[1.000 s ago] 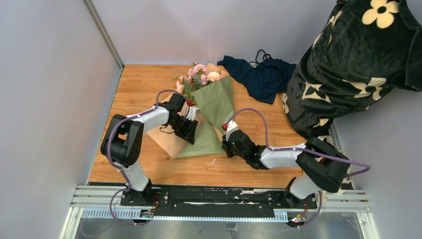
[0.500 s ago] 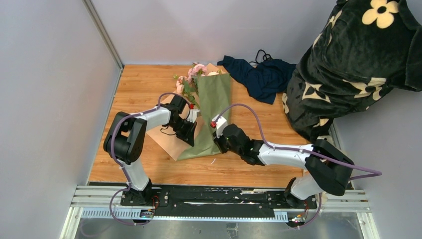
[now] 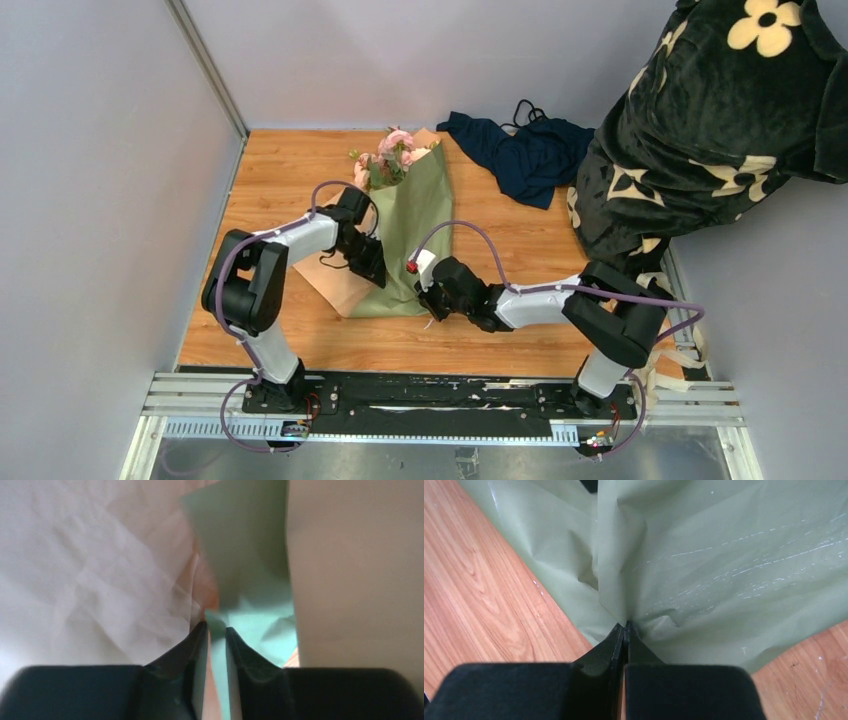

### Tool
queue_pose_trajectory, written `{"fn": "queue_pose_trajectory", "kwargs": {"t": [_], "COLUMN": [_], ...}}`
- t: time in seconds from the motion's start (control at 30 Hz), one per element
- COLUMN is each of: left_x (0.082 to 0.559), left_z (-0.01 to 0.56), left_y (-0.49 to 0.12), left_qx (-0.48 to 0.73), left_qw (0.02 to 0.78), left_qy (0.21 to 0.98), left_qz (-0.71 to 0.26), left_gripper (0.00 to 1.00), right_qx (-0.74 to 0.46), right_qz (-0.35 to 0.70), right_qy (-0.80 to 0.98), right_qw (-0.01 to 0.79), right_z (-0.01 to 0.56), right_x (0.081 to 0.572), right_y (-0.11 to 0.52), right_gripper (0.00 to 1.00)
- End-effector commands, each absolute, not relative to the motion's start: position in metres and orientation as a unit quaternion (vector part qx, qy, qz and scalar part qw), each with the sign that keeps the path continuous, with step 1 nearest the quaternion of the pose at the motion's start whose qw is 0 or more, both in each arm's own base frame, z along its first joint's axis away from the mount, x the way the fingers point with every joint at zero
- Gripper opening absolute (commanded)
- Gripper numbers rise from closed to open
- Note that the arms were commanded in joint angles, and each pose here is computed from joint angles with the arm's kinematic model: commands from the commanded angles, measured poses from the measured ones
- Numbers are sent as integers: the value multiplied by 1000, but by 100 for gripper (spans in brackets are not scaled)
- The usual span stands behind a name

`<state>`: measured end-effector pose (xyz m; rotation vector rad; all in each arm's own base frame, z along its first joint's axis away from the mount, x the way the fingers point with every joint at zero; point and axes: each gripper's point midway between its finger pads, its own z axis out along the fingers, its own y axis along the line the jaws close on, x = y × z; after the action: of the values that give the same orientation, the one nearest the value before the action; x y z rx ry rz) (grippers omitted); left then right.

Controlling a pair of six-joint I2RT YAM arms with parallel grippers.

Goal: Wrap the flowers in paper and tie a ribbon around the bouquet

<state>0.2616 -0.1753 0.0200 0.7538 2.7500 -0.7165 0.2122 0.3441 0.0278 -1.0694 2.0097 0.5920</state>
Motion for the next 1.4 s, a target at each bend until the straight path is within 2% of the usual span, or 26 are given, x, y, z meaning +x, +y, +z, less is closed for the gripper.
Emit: {"fn": "queue_pose_trajectory", "kwargs": {"t": [0.0, 0.03, 0.1, 0.23, 0.37, 0.47, 0.63, 0.83, 0.9, 0.97, 1.0, 1.17, 1.2, 1.27, 1.37], "left_x": [295, 305, 322, 355, 354, 341, 334, 326, 327, 327, 329, 325, 323, 330, 329], "left_z": [50, 59, 80, 122, 147, 157, 148, 147, 169, 214, 229, 239, 228, 192, 153], "left_y": [-160, -153, -138, -105, -108, -132, -140, -160, -159, -151, -147, -137, -138, -120, -108], "left_qx": [241, 229, 204, 130, 109, 109, 97, 118, 139, 172, 175, 153, 146, 121, 113], "left_qw": [173, 192, 233, 316, 348, 350, 362, 329, 369, 451, 461, 454, 440, 407, 334], "left_qy": [929, 930, 927, 914, 891, 863, 853, 846, 829, 796, 792, 805, 816, 864, 906], "left_qz": [-220, -216, -212, -218, -269, -348, -363, -402, -396, -364, -361, -350, -344, -270, -234], "left_gripper": [42, 54, 68, 76, 84, 99, 100, 100, 100, 100, 100, 100, 100, 100, 100], "right_qx": [-434, -432, -428, -427, -429, -430, -430, -430, -430, -430, -429, -434, -435, -435, -435], "right_qz": [249, 249, 249, 241, 237, 234, 234, 230, 227, 224, 223, 222, 223, 225, 230], "right_qy": [791, 793, 795, 798, 799, 799, 799, 800, 801, 802, 803, 802, 802, 801, 799], "right_qw": [352, 351, 351, 351, 349, 348, 349, 350, 349, 349, 349, 345, 345, 345, 345], "right_z": [8, 6, 3, 1, -1, -2, 0, -1, -2, -2, -3, -5, -5, -4, -2], "right_x": [197, 196, 196, 197, 198, 198, 199, 200, 200, 201, 201, 200, 200, 200, 201], "right_y": [349, 348, 346, 344, 343, 342, 343, 342, 341, 341, 340, 340, 340, 342, 345], "right_gripper": [0, 0, 0, 0, 0, 0, 0, 0, 0, 0, 0, 0, 0, 0, 0]}}
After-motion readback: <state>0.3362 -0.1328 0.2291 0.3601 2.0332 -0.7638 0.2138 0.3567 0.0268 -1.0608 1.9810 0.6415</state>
